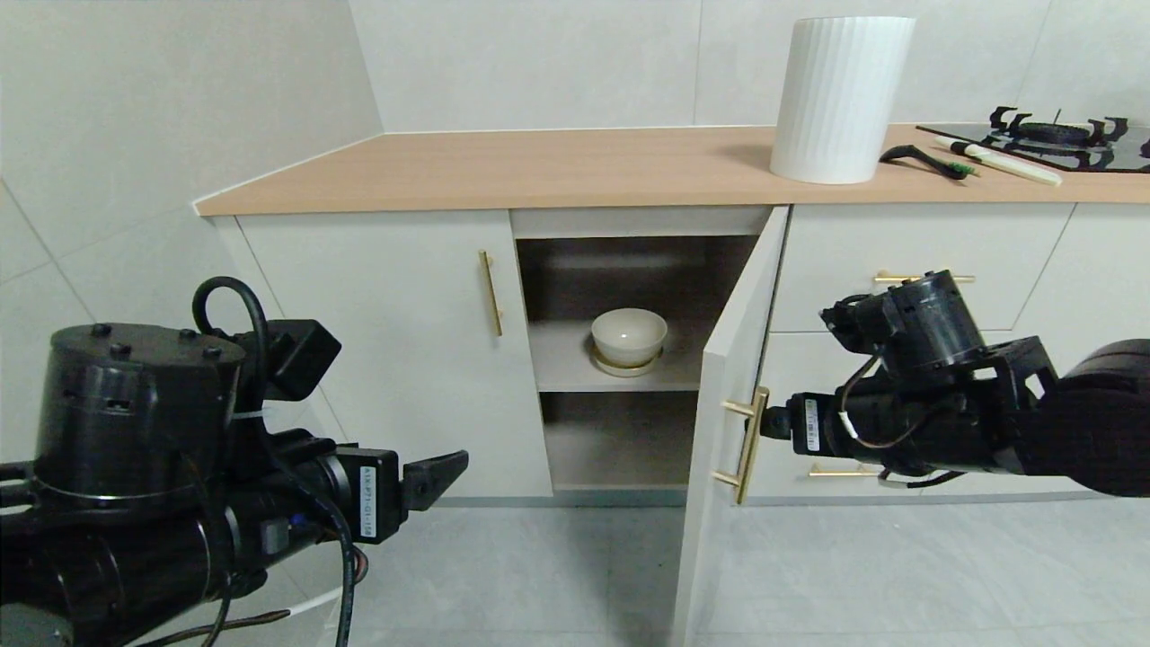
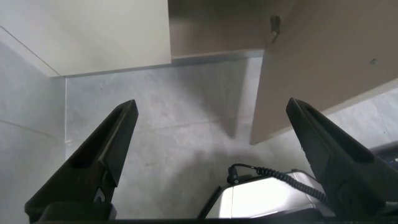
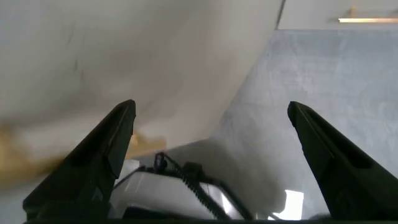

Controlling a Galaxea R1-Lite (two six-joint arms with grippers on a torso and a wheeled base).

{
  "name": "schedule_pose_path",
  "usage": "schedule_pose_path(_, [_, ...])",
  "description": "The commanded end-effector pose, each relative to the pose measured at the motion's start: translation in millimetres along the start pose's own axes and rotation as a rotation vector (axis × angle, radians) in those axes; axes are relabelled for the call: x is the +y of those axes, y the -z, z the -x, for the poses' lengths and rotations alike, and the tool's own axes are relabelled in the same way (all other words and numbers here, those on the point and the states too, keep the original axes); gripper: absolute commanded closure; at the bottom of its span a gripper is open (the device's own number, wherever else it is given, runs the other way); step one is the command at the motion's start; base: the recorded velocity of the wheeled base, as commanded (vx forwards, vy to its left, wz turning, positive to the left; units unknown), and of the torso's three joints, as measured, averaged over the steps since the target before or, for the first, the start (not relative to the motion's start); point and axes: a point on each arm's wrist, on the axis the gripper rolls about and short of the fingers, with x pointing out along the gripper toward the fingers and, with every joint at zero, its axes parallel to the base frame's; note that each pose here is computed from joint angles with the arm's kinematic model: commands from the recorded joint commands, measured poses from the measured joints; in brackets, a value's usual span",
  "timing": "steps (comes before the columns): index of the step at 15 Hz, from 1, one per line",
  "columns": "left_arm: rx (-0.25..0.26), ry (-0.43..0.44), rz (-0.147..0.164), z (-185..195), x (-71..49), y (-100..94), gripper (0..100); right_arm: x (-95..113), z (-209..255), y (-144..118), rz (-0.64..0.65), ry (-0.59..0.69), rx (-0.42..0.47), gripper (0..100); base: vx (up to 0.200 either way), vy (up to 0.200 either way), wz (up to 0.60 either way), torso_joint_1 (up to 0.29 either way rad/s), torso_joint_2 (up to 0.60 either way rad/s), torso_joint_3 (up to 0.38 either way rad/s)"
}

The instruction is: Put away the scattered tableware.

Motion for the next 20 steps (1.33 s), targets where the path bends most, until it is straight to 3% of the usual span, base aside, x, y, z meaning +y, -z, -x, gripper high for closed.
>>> schedule_pose_path(1, [-0.002, 0.001, 0.0, 0.3, -0.3, -0.5, 0, 8.6, -30.3, -4.0, 0.014, -0.019, 0.034, 0, 0.0, 0.0, 0.0, 0.0, 0.0, 0.0])
schedule_pose_path(12, [-0.001, -0.004, -0.003, 0.1, 0.3, 0.3, 0, 16.8, -63.4, -7.9, 0.038, -0.081, -0.003, 0, 0.0, 0.0, 0.0, 0.0, 0.0, 0.0])
schedule_pose_path(20, [0.002, -0.002, -0.003, -0.7, 0.0, 0.2, 0, 28.3, -85.2, -4.7, -0.03, -0.132, -0.072, 0, 0.2, 0.0, 0.0, 0.002, 0.0, -0.002])
